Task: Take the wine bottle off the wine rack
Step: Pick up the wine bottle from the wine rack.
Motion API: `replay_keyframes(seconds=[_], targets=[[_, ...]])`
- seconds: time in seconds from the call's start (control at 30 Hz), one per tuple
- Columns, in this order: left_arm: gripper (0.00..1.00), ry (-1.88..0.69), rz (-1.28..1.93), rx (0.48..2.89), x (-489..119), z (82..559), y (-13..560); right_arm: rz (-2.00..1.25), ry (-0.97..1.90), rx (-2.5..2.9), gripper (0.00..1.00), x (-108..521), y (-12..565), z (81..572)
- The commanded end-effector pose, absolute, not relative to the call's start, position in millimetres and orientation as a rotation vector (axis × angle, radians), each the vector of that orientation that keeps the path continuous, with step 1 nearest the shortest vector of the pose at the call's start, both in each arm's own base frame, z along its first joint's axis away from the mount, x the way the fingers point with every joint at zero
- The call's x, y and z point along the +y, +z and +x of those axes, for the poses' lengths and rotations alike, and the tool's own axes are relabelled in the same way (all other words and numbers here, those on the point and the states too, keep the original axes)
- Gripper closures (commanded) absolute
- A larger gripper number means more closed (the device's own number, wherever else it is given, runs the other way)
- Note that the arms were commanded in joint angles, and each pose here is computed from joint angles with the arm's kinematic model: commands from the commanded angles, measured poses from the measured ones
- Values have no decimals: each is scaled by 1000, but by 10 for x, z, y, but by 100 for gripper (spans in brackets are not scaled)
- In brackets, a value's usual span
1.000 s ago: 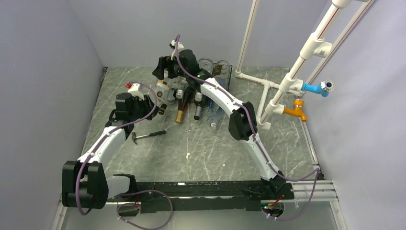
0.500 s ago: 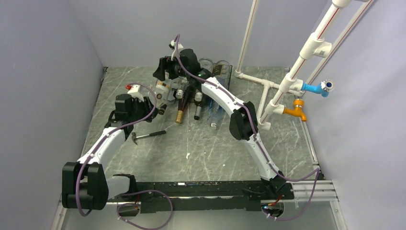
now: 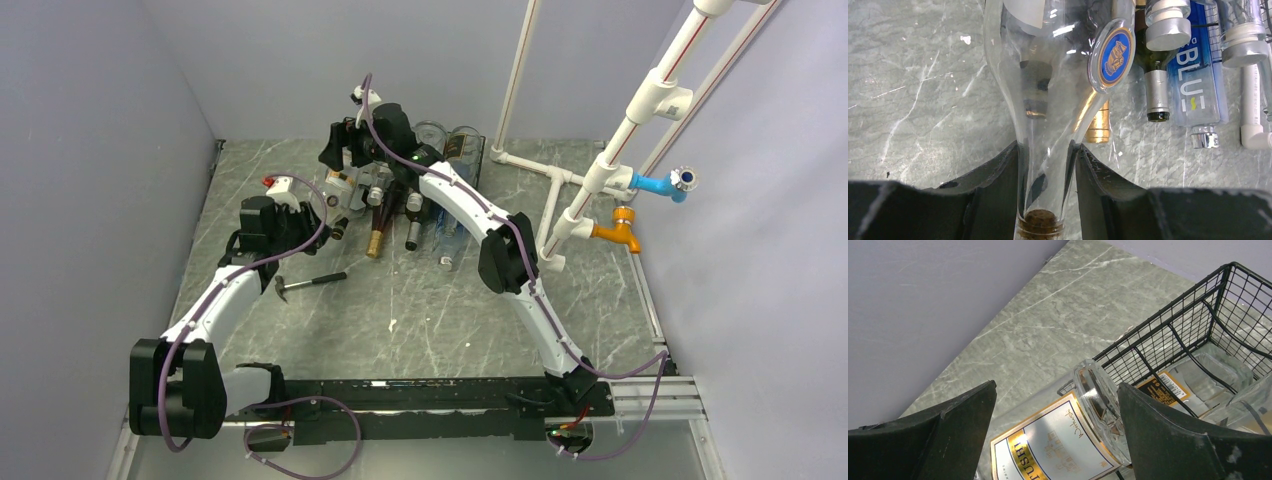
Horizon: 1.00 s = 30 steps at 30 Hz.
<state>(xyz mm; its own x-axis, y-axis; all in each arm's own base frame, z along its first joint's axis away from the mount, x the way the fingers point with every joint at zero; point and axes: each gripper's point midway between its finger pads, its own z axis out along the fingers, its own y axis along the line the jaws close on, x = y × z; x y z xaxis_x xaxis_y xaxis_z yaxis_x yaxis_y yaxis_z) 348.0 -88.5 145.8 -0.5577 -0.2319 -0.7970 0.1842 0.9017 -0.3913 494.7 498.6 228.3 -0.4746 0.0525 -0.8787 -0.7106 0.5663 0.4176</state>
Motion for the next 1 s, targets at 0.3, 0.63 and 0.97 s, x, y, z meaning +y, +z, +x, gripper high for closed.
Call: replay_keyframes(seconds=[0.3,0.63,0.97], targets=[[100,-513,-4,1878,-827,3721,2117,-725,1254,1881,11,5173,2590,4210],[100,-524,-4,1834,-833,3653,2237,-778,1312,1875,13,5262,2645,3981],[100,-533,-12,1821,-835,3560,2218,-821,1429,1861,13,5358,2712,3715]])
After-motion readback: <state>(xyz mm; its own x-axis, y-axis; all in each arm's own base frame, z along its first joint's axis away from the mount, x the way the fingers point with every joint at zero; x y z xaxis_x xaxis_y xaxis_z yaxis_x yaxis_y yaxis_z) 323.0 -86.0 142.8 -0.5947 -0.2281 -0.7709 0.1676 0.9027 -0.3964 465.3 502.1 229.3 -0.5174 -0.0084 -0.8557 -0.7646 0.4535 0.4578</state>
